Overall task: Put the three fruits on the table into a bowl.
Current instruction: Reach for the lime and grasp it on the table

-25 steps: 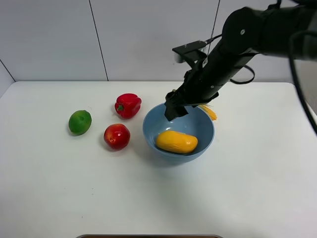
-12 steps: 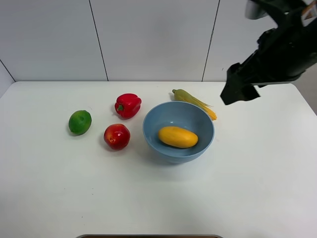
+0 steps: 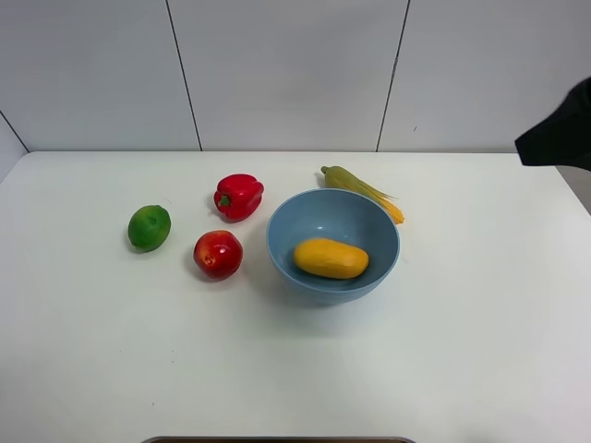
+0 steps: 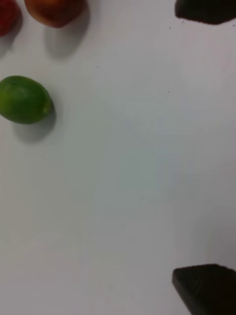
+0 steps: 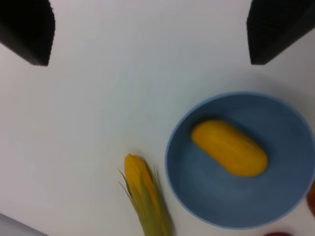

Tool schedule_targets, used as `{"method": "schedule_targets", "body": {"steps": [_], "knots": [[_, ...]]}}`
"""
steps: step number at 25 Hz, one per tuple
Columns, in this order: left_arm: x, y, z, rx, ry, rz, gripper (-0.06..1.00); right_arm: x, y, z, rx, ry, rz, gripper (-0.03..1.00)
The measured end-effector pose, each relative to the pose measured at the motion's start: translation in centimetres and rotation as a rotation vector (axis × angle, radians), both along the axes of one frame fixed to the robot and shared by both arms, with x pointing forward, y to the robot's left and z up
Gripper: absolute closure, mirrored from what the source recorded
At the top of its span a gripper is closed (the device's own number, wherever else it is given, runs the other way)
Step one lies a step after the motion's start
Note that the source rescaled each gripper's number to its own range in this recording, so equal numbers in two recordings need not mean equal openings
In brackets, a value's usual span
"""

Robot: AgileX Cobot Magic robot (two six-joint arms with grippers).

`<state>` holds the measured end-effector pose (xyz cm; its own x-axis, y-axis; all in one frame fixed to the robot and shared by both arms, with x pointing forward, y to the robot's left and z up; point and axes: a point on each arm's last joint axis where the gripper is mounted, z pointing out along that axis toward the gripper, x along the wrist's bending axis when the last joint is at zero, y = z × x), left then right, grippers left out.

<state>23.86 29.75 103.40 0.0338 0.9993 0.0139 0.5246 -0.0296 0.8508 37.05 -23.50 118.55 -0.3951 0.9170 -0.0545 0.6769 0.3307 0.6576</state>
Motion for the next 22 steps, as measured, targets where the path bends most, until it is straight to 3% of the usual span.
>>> {"method": "schedule_targets", "body": {"steps": [6,11,18,22], "knots": [[0.0,0.0,0.0,0.000,0.000,0.000,-0.06,-4.6,-4.9,-3.0,0.030,-0.033,-0.236,0.46],[0.0,0.0,0.0,0.000,0.000,0.000,-0.06,-9.3,-6.7,-6.5,0.080,-0.176,-0.392,0.46],[0.0,0.0,0.0,0.001,0.000,0.000,-0.06,-12.7,-6.6,-11.2,0.146,-0.286,-0.458,0.46],[0.0,0.0,0.0,0.001,0.000,0.000,-0.06,-13.5,-6.5,-11.8,0.170,-0.323,-0.449,0.46]]}}
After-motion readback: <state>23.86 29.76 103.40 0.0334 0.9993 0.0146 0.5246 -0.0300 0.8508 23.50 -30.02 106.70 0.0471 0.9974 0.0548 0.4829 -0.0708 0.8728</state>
